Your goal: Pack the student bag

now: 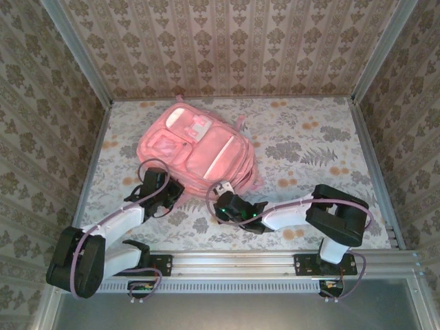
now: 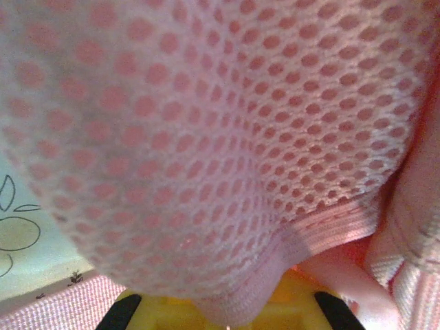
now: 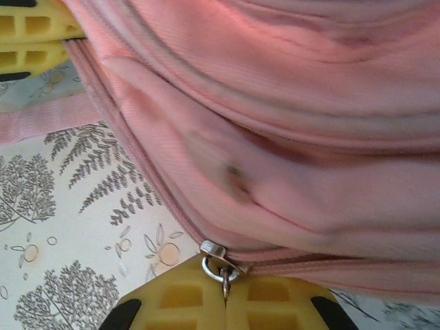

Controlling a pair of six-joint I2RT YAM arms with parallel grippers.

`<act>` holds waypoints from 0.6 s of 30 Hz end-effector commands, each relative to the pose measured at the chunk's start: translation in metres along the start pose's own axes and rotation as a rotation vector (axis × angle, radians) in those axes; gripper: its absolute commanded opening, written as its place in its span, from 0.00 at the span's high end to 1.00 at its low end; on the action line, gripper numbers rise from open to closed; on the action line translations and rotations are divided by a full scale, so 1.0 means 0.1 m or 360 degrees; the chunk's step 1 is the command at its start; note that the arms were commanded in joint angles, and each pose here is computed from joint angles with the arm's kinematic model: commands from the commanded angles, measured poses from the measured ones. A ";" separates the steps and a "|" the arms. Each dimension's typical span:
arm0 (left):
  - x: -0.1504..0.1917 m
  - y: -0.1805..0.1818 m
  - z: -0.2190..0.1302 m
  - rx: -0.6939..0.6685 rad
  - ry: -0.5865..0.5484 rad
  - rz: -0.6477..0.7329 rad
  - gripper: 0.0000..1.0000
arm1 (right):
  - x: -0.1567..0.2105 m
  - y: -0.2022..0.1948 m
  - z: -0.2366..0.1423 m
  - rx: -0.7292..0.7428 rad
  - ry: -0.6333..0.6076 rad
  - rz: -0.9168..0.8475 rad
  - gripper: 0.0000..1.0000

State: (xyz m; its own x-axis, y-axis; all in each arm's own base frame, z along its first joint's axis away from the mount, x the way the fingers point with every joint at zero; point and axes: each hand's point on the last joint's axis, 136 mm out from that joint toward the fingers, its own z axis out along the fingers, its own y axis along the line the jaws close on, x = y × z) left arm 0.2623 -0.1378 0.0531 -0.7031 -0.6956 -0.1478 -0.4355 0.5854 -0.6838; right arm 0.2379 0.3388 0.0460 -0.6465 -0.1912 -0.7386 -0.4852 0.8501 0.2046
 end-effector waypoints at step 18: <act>-0.37 -0.07 -0.32 -0.0052 0.0000 0.0108 0.51 | -0.45 0.82 0.57 -0.0392 0.0101 0.0051 1.00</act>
State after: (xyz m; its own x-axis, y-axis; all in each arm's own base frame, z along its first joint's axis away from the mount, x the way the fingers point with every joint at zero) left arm 0.2937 -0.0996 0.0941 -0.7151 -0.6504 -0.2560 -0.3812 0.6699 -0.6371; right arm 0.2615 0.4248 0.0499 -0.6834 -0.2284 -0.6934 -0.5810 0.7453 0.3271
